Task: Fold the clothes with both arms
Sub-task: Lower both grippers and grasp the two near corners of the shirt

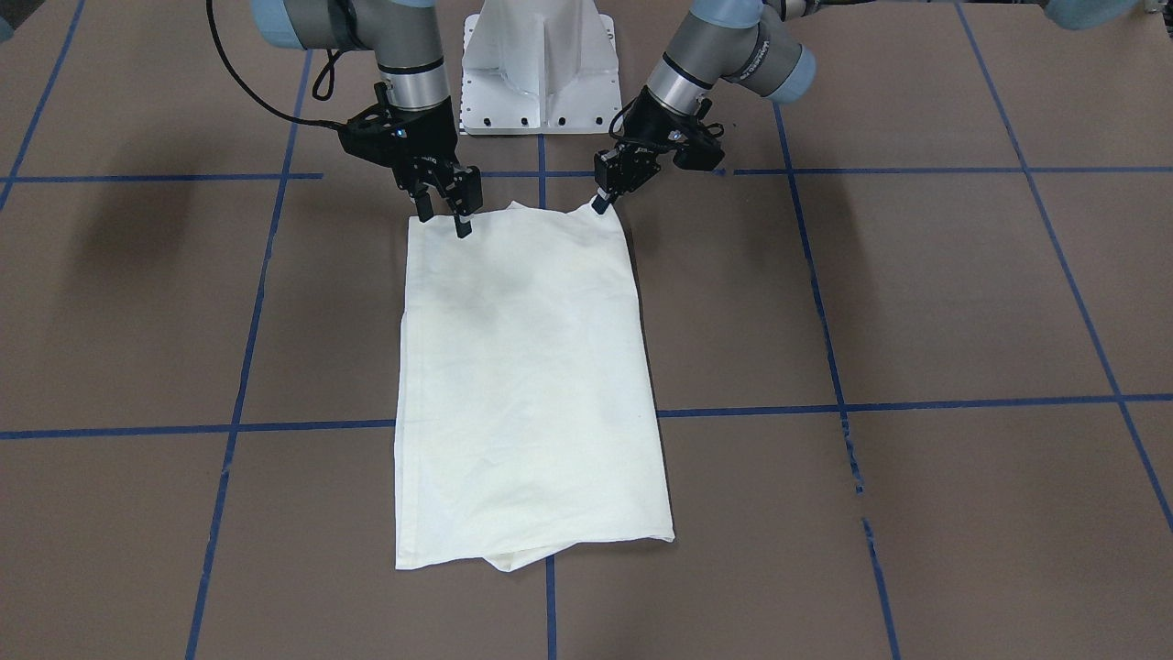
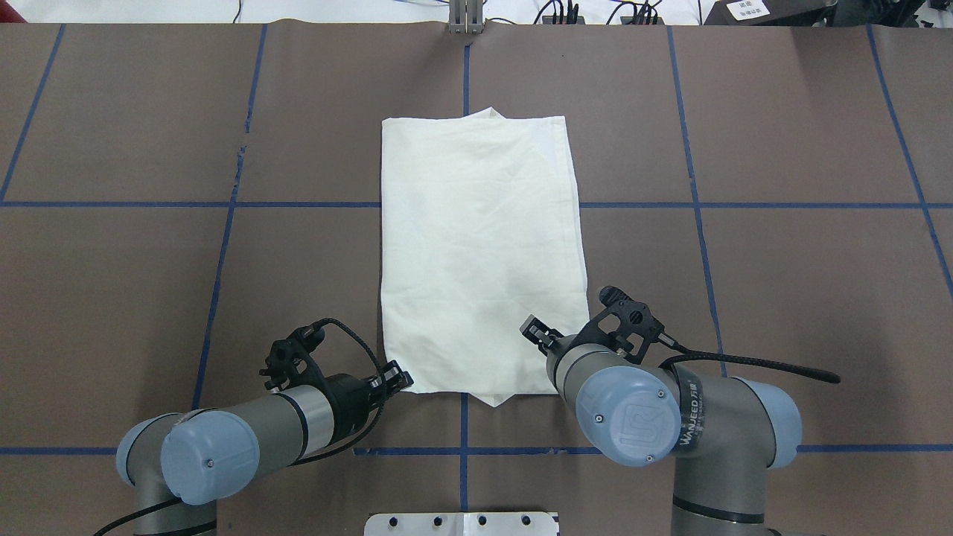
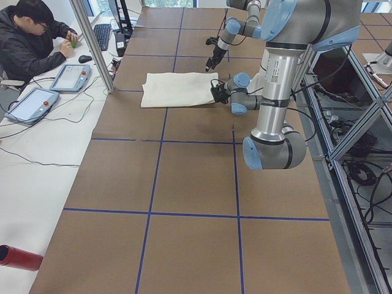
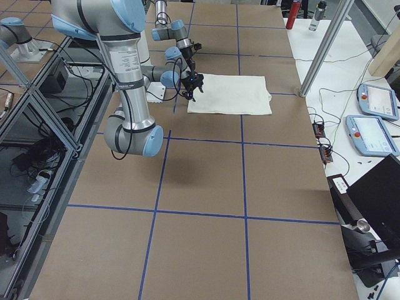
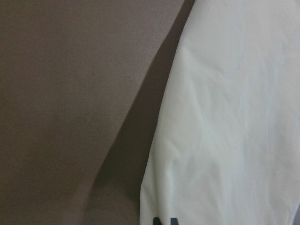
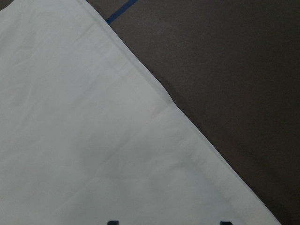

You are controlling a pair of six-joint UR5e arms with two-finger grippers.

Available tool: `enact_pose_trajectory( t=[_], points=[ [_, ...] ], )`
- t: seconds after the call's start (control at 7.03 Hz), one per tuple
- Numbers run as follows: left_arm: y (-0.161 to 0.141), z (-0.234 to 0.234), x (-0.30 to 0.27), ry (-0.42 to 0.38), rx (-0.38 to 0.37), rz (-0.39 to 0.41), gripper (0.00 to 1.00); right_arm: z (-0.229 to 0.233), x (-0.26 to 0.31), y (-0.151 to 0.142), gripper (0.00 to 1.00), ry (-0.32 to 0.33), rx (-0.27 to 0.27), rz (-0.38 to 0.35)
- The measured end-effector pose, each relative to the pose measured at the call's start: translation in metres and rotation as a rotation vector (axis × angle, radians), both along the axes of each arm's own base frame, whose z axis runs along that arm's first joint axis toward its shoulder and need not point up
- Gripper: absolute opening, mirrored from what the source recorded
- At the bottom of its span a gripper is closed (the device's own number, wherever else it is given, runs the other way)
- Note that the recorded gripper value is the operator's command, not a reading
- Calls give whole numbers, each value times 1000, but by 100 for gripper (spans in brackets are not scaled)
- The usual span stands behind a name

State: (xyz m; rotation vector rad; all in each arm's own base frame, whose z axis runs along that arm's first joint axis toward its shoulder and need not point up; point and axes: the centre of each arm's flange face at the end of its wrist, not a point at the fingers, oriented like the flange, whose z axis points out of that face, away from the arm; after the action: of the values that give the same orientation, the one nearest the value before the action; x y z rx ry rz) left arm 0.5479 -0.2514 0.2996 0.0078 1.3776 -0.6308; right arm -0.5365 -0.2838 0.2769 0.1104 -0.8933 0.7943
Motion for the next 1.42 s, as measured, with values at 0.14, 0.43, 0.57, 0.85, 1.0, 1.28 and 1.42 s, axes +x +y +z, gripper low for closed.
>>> enact_pose_trajectory(
  t=[0.14, 0.43, 0.57, 0.85, 1.0, 1.28, 1.42],
  points=[
    [0, -3, -1, 5, 1, 0, 0, 4, -11, 0, 76, 16, -7, -4],
    [0, -5, -1, 9, 2, 0, 0, 12, -24, 6, 76, 37, -14, -15],
    [0, -5, -2, 10, 2, -1, 0, 16, -28, 9, 75, 45, -17, -21],
    [0, -6, -2, 10, 3, -1, 0, 19, -32, 12, 68, 51, -21, -25],
    [0, -6, -2, 10, 3, -1, 0, 19, -33, 12, 65, 50, -22, -22],
    [0, -8, -3, 16, 4, -1, 0, 17, -41, 10, 44, 48, -28, -14],
    [0, -9, -4, 18, 5, -1, 0, 15, -44, 9, 30, 42, -31, -8]
  ],
)
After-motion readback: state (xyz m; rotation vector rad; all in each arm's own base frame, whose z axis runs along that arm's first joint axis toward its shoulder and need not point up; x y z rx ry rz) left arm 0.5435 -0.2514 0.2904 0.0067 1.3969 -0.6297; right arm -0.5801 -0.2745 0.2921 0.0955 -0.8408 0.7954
